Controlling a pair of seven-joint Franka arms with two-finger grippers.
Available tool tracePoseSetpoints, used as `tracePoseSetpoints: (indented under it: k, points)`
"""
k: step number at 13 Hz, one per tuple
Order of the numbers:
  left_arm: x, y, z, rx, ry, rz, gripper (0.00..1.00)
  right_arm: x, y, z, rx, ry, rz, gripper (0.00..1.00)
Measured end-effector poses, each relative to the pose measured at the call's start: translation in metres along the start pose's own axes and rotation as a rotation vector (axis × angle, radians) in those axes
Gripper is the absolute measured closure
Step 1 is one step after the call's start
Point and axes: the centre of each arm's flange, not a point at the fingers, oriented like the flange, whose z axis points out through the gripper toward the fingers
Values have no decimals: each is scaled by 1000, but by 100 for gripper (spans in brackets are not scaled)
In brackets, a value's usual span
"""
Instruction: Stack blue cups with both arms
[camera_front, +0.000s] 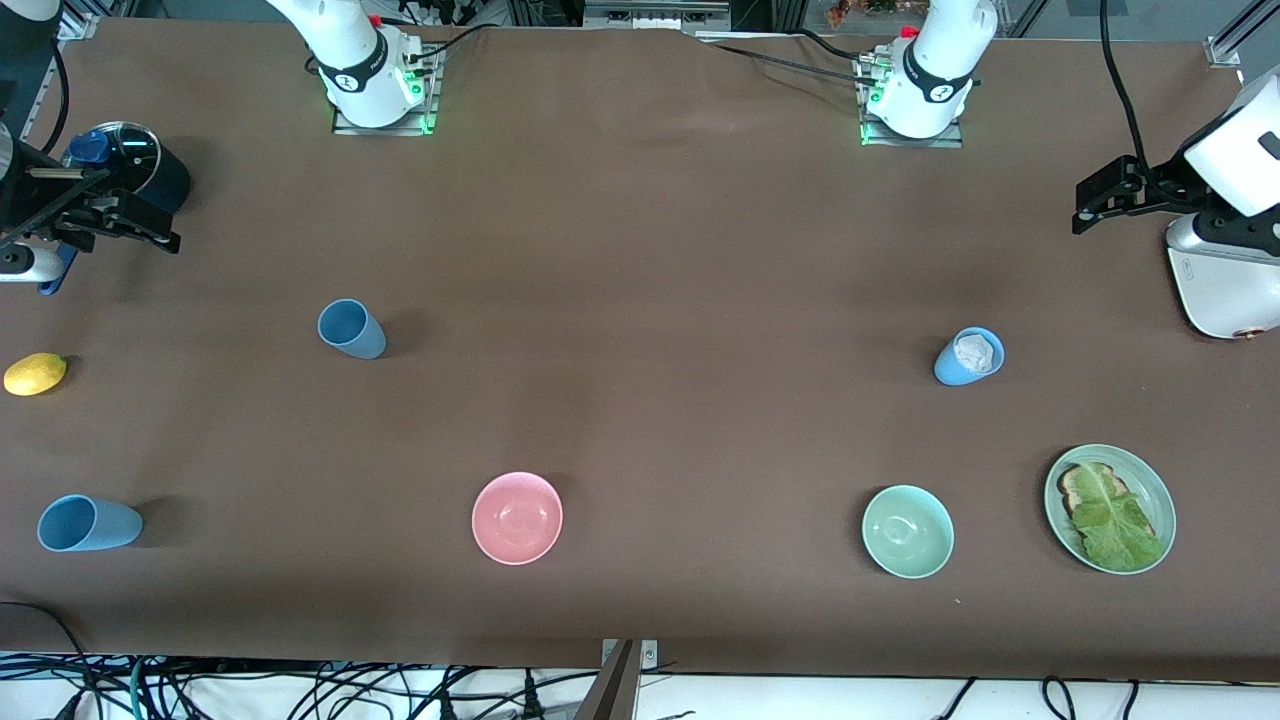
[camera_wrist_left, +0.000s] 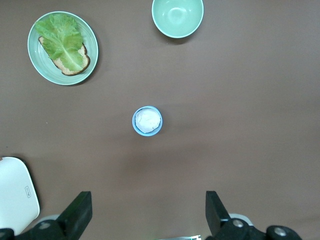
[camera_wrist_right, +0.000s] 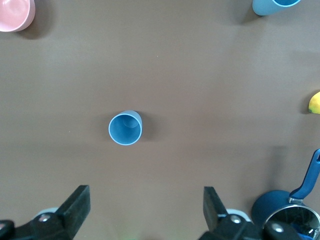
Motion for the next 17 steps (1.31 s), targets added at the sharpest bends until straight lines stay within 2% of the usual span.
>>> tracePoseSetpoints:
  k: [17]
  points:
    - [2,0,5,-2,-15,1,0,1,3,1,0,2,6,0]
